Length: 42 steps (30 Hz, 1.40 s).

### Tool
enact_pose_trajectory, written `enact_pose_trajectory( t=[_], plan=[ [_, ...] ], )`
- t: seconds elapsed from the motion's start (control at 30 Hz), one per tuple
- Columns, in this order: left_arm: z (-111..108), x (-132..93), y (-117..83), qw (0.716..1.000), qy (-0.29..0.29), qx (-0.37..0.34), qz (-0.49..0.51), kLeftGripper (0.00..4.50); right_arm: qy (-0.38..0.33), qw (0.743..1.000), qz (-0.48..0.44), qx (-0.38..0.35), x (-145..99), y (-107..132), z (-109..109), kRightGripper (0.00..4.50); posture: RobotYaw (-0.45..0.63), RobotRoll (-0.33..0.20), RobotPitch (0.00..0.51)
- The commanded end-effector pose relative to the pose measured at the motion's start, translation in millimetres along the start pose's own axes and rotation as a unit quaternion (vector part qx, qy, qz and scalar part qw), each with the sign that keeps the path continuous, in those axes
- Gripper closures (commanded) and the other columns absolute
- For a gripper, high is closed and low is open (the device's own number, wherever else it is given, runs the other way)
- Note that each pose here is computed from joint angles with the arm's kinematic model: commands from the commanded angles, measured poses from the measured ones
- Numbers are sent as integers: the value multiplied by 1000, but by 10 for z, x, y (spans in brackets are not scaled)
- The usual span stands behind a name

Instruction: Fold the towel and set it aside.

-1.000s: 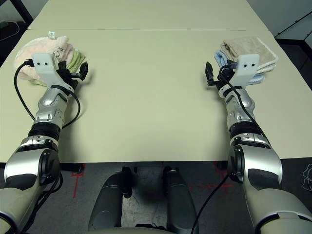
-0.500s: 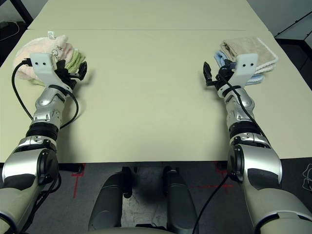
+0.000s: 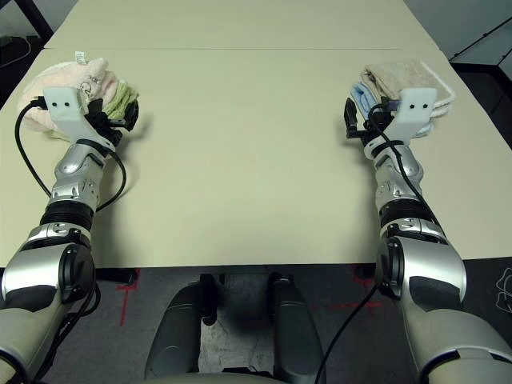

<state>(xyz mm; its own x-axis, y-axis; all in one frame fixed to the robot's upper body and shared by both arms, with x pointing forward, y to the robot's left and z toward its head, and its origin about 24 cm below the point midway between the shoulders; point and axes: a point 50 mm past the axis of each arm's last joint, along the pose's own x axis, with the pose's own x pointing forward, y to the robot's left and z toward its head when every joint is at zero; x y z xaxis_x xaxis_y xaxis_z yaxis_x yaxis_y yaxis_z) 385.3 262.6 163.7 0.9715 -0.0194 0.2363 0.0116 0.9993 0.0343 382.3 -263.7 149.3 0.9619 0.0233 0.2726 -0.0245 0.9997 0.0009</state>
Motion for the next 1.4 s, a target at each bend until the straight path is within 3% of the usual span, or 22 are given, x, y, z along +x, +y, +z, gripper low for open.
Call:
enact_pose_trajectory(
  t=[0.03, 0.37, 1.4],
  plan=[
    [-73, -38, 50, 1000, 17, 2, 13, 17, 8, 1000, -8, 0, -33, -23, -46, 0, -11, 0, 188],
    [-7, 10, 51, 1000, 12, 20, 11, 17, 10, 1000, 4, 3, 38, 68, -16, 0, -18, 0, 170],
    [-109, -44, 9, 1000, 23, 14, -2, 17, 20, 1000, 10, -6, 18, 79, -51, 0, -75, 0, 170]
  ],
)
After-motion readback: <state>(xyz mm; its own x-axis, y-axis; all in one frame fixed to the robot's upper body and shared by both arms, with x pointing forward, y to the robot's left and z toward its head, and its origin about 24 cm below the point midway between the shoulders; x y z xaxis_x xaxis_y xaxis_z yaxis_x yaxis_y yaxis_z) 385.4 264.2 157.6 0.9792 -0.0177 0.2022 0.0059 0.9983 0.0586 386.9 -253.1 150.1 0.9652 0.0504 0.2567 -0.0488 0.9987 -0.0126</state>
